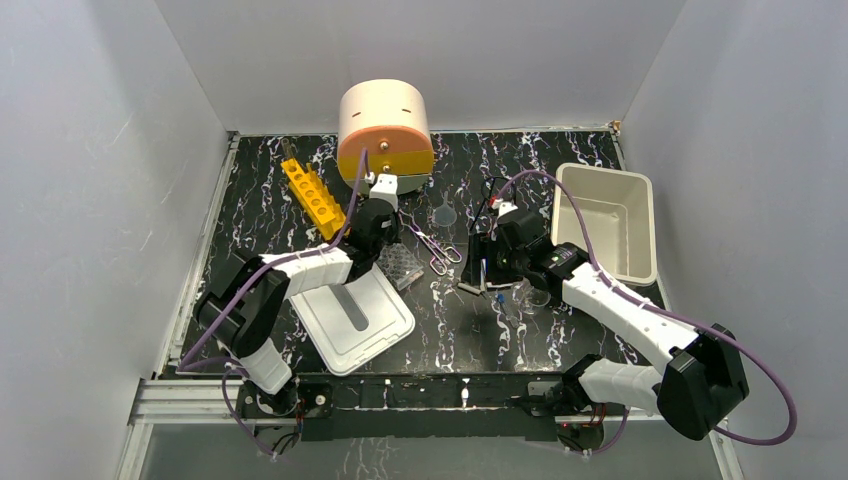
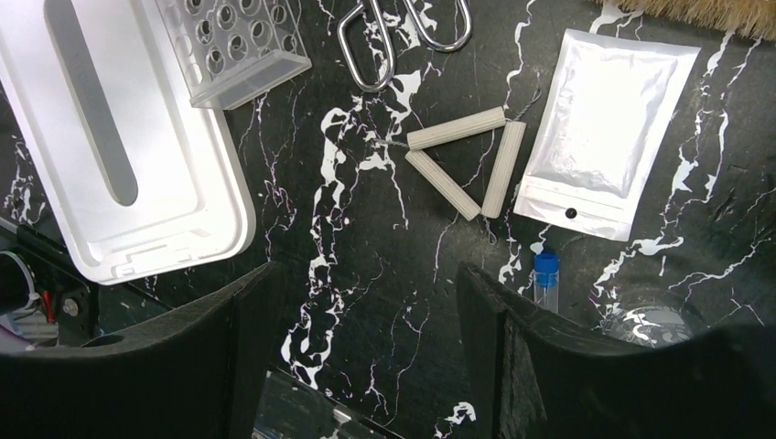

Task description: Organize the chemistry lab equipment

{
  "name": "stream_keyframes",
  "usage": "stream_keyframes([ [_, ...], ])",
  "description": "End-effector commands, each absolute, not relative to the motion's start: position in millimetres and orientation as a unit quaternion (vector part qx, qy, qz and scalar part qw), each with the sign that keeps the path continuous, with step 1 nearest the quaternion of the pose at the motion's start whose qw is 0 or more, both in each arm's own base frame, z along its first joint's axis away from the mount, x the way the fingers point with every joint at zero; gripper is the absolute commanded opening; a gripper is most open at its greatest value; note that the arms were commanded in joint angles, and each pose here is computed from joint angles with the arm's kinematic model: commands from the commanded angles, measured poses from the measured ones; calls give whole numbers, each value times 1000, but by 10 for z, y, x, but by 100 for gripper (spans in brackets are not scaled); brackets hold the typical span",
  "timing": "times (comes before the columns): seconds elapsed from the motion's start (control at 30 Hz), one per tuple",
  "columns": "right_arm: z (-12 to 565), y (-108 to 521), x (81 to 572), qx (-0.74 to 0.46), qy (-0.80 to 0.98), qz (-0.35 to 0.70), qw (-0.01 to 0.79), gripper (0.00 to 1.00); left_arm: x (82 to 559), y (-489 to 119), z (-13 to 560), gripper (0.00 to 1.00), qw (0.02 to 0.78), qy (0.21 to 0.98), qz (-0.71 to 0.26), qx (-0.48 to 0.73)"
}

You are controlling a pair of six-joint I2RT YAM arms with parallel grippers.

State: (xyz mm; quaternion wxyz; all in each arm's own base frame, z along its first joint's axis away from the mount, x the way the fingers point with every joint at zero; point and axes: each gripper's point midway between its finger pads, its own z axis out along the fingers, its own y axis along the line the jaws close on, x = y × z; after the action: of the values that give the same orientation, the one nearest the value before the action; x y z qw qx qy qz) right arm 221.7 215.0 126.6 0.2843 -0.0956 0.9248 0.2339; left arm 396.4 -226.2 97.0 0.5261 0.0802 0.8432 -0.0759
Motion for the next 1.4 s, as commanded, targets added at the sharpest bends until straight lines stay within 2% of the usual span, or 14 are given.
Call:
stream_keyframes([
  [0.0,1331,2129,2245,-99,924,230,289,77,4024,-2259,1097,0,558,824,-76,63],
  [0.83,1376,2073,2195,-88,927,228,284,77,3972,-2237,817,1,568,821,-51,40],
  [0.87,1376,2077,2198,-89,927,228,284,77,3972,-2232,815,8,568,821,-49,39],
  [0.97,1388,2082,2201,-90,926,230,286,77,3986,-2229,878,18,573,817,-50,36],
  [1.13,1393,2088,2196,-88,924,234,288,77,3962,-2199,998,20,578,814,-60,15],
  [1.17,1396,2087,2194,-87,924,235,288,77,3952,-2195,1018,23,579,813,-62,12],
  [1.27,1400,2088,2186,-88,923,237,289,77,3939,-2157,1087,42,584,809,-64,-4],
  [1.37,1420,2085,2184,-89,922,238,292,77,3945,-2140,1203,55,590,805,-65,-12],
])
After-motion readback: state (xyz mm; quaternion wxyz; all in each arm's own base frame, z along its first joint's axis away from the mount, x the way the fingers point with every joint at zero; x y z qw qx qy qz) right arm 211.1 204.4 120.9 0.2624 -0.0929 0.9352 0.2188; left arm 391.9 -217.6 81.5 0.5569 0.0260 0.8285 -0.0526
